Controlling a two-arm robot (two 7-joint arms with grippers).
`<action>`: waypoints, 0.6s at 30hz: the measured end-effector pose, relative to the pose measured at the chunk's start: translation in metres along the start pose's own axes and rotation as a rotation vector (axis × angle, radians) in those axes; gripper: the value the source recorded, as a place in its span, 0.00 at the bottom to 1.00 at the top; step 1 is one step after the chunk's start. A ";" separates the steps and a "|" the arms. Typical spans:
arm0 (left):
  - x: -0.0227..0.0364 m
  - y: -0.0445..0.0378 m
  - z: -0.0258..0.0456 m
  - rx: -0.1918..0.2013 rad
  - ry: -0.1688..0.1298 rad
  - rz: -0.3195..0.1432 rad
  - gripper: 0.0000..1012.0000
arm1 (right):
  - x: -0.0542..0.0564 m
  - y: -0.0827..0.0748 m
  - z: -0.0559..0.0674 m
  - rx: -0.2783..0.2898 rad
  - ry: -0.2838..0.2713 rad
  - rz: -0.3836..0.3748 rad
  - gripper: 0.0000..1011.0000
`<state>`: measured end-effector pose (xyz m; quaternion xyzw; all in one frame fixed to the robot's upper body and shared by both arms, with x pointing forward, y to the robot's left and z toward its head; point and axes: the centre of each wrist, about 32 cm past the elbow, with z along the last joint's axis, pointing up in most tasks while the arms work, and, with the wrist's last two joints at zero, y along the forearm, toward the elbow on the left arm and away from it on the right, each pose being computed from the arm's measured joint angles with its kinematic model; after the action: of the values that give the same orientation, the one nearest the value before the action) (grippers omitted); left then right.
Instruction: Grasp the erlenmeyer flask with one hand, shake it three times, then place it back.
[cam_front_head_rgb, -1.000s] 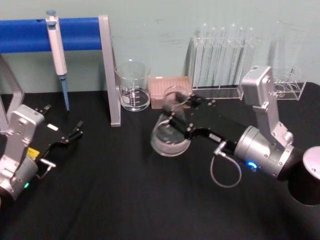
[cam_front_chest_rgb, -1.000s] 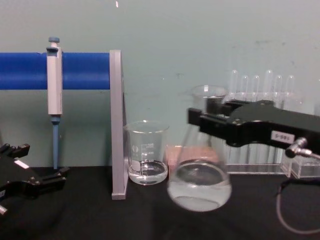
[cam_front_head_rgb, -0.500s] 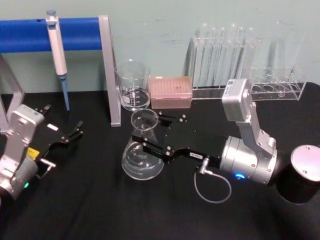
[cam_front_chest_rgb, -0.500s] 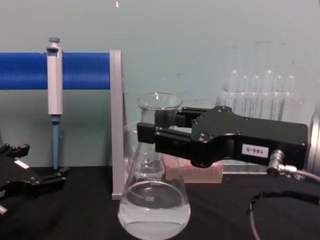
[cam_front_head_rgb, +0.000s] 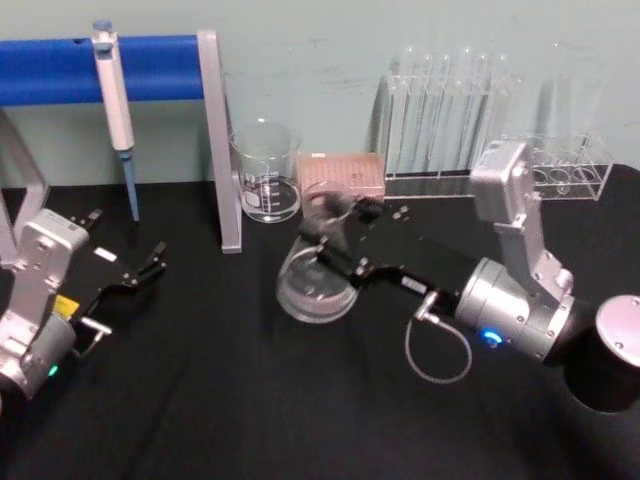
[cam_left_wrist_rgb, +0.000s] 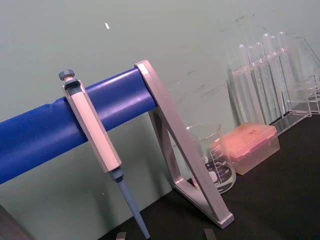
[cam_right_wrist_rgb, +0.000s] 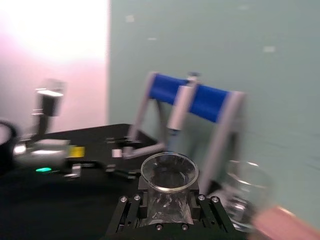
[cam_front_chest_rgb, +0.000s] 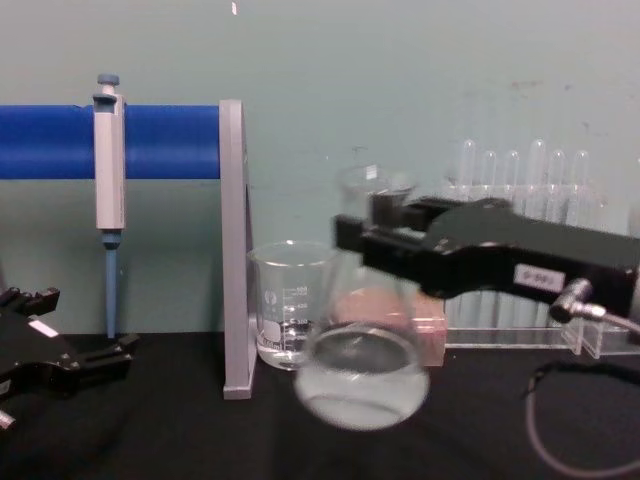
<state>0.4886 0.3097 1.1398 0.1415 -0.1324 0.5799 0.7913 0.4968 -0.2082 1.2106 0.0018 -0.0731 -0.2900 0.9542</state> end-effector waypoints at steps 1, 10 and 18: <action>0.0000 0.0000 0.0000 0.000 0.000 0.000 0.99 | 0.000 -0.003 -0.001 0.001 0.000 -0.052 0.45; 0.0000 0.0000 0.0000 0.000 0.000 0.000 0.99 | 0.005 -0.028 0.000 -0.024 -0.006 -0.412 0.45; 0.0000 0.0000 0.0000 0.000 0.000 0.000 0.99 | 0.007 -0.045 0.002 -0.060 -0.013 -0.639 0.45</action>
<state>0.4886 0.3097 1.1398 0.1415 -0.1325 0.5799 0.7913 0.4775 -0.2500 1.2118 -0.0055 -0.0662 -0.5769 0.8141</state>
